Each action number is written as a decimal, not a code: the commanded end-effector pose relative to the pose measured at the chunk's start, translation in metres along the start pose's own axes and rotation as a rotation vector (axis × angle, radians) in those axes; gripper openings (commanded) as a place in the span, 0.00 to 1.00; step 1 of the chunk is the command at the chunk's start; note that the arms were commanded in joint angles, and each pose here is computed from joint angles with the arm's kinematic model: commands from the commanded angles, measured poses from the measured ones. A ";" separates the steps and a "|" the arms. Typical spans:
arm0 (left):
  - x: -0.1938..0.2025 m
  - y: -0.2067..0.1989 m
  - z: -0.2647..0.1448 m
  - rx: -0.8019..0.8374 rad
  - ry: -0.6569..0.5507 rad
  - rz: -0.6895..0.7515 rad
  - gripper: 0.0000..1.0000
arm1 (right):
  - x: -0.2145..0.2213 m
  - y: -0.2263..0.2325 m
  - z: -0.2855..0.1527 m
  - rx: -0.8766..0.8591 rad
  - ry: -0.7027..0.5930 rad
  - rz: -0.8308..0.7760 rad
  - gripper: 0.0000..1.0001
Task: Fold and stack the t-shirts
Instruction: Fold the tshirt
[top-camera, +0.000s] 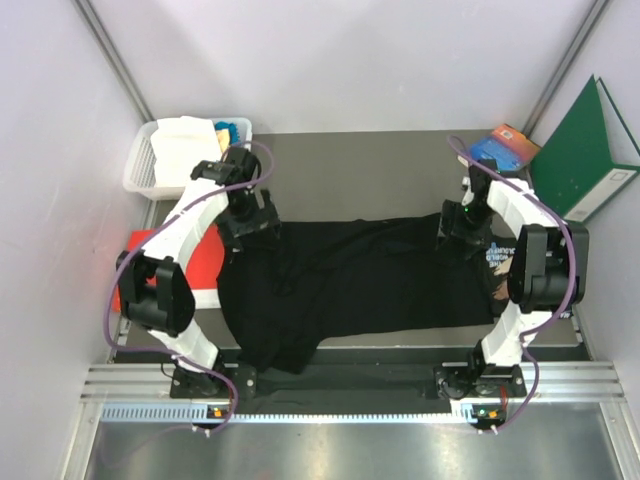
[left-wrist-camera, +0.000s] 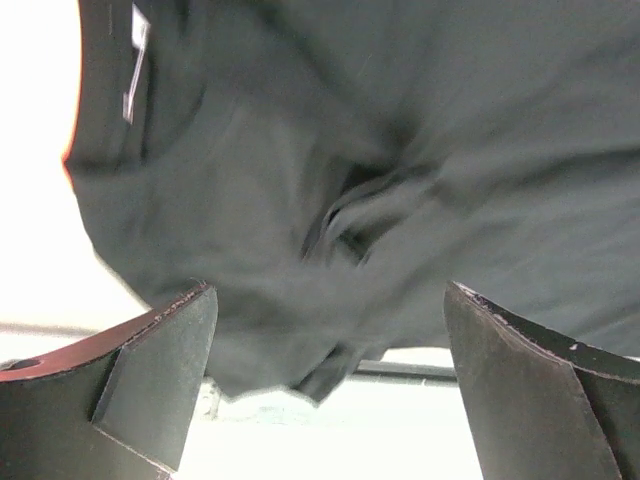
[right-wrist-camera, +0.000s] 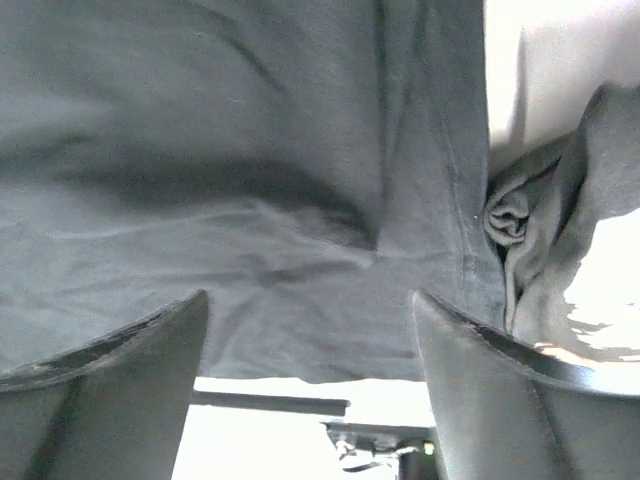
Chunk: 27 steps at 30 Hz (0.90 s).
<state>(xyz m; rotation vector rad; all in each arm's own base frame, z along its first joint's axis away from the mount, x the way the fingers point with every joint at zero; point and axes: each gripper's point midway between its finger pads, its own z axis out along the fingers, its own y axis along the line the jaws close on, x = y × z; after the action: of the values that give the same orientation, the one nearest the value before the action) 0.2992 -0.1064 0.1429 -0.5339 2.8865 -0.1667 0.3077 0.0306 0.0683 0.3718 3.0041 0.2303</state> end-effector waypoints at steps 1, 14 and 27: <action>-0.046 -0.022 0.017 -0.001 -0.084 0.054 0.99 | -0.041 0.028 -0.052 -0.051 -0.187 -0.102 0.87; -0.033 -0.054 0.085 0.054 0.064 0.093 0.60 | -0.092 0.048 -0.044 -0.103 -0.248 -0.104 0.87; -0.022 -0.041 0.049 0.008 0.035 0.108 0.00 | -0.093 0.054 -0.035 -0.134 -0.225 -0.112 0.87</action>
<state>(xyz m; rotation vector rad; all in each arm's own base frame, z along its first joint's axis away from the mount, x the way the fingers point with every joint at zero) 0.3499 -0.1475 0.0615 -0.3735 3.0191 -0.1703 0.3896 0.0466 0.1055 0.2393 2.8216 0.3180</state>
